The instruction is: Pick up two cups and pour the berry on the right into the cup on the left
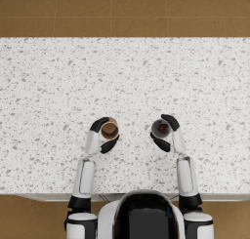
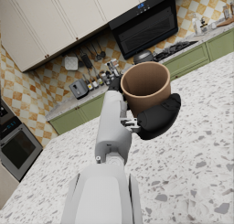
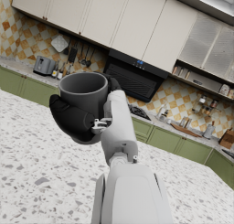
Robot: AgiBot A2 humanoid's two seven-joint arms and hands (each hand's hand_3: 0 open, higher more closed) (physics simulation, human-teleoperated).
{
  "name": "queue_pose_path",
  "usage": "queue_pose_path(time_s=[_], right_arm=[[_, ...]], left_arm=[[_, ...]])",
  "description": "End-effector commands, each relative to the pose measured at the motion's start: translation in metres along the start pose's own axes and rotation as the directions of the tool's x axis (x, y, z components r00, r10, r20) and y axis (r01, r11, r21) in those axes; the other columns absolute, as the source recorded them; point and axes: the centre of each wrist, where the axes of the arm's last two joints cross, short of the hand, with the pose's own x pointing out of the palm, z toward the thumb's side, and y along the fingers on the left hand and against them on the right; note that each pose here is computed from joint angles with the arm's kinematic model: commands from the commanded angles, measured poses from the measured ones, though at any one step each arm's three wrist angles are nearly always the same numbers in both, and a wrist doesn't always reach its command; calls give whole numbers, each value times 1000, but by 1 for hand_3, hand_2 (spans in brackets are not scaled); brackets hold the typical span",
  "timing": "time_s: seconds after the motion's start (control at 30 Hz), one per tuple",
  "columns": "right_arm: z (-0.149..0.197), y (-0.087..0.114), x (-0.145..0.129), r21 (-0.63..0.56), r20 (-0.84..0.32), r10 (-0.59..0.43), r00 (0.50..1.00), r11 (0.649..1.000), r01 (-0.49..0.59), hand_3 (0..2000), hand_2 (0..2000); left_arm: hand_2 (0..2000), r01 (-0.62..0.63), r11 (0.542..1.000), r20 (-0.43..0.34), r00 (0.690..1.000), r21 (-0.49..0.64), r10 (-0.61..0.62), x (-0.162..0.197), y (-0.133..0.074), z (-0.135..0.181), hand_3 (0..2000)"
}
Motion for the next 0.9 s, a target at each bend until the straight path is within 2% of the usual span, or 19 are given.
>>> queue_pose_path(time_s=[0.03, 0.27, 0.47, 0.67, 0.9], right_arm=[[14, -18, 3, -63, -16, -2, 1000, 998, 1, 1280, 2000], [26, -37, 13, -97, -211, 6, 978, 995, -26, 1280, 2000], [44, -48, 22, -151, -374, -12, 928, 987, -48, 1280, 2000], [58, -50, 38, -186, -528, -21, 849, 978, -92, 1280, 2000], [59, -55, 44, -175, -690, -51, 722, 980, -98, 1280, 2000]], left_arm=[[2000, 52, 996, 4, 999, 68, -53, 15, 1, 18, 1280], [2000, 114, 989, 2, 993, 90, -115, 32, -5, 25, 1280], [2000, 131, 990, 15, 991, 55, -132, 40, -2, 16, 1280], [2000, 119, 992, 28, 992, 43, -120, 41, 5, 13, 1280], [2000, 131, 991, 40, 990, 20, -132, 48, 7, 8, 1280]])
